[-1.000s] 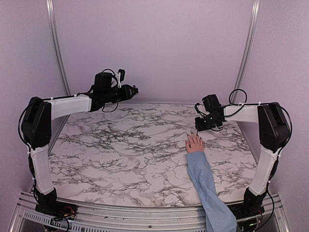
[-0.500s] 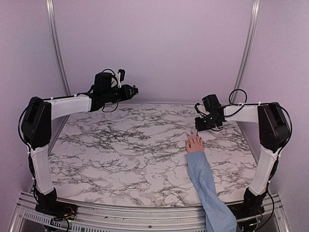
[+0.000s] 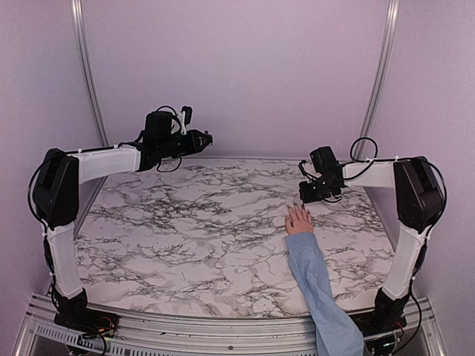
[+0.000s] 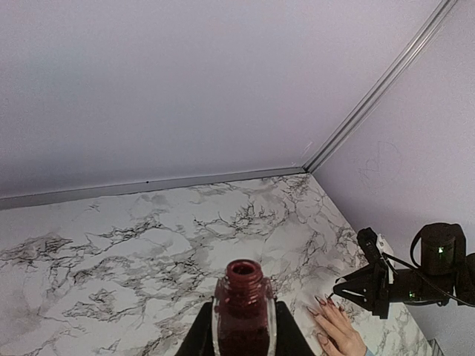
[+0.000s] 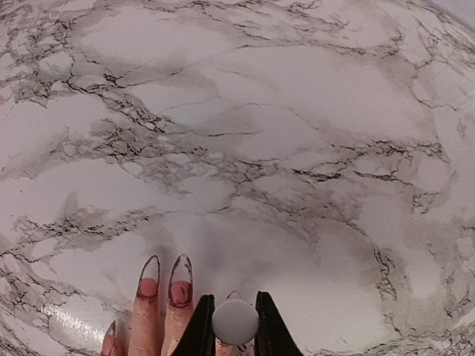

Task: Paint the nails
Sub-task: Paint the nail polish on the nail.

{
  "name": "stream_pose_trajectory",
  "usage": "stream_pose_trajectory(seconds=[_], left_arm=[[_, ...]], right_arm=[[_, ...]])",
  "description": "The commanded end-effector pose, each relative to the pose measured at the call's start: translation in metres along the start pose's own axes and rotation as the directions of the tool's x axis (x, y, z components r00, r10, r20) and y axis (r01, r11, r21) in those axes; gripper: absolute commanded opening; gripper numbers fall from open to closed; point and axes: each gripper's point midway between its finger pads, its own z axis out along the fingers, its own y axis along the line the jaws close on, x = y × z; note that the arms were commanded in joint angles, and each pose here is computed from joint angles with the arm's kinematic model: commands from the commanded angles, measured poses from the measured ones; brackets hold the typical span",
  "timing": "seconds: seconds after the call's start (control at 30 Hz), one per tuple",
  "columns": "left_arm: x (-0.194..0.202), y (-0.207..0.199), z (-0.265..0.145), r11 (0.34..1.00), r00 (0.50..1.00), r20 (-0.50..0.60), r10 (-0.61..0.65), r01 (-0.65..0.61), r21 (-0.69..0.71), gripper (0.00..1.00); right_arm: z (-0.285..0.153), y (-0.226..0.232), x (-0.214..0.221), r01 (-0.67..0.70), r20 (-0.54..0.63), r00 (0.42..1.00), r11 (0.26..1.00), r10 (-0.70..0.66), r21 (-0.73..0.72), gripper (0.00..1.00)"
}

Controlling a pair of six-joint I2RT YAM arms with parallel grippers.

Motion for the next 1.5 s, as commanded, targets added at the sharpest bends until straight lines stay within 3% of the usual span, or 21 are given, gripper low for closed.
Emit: stream_pose_trajectory(seconds=[0.0,1.0,1.47], left_arm=[[-0.022,-0.008,-0.002,0.999,0.998,0.063,0.021,-0.023,0.032,0.00],[-0.025,0.000,-0.004,1.000,0.997,0.069,0.020,-0.021,0.020,0.00],[-0.019,-0.002,-0.013,1.000,0.998,0.063,0.014,-0.016,0.025,0.00]], right_arm=[[-0.001,0.006,-0.013,0.003,0.023,1.000,1.000,-0.003,-0.007,0.00],[0.008,0.006,-0.027,-0.003,0.031,1.000,1.000,0.003,-0.007,0.00],[-0.032,0.006,-0.042,0.010,0.095,0.995,1.000,-0.010,-0.001,0.00]])
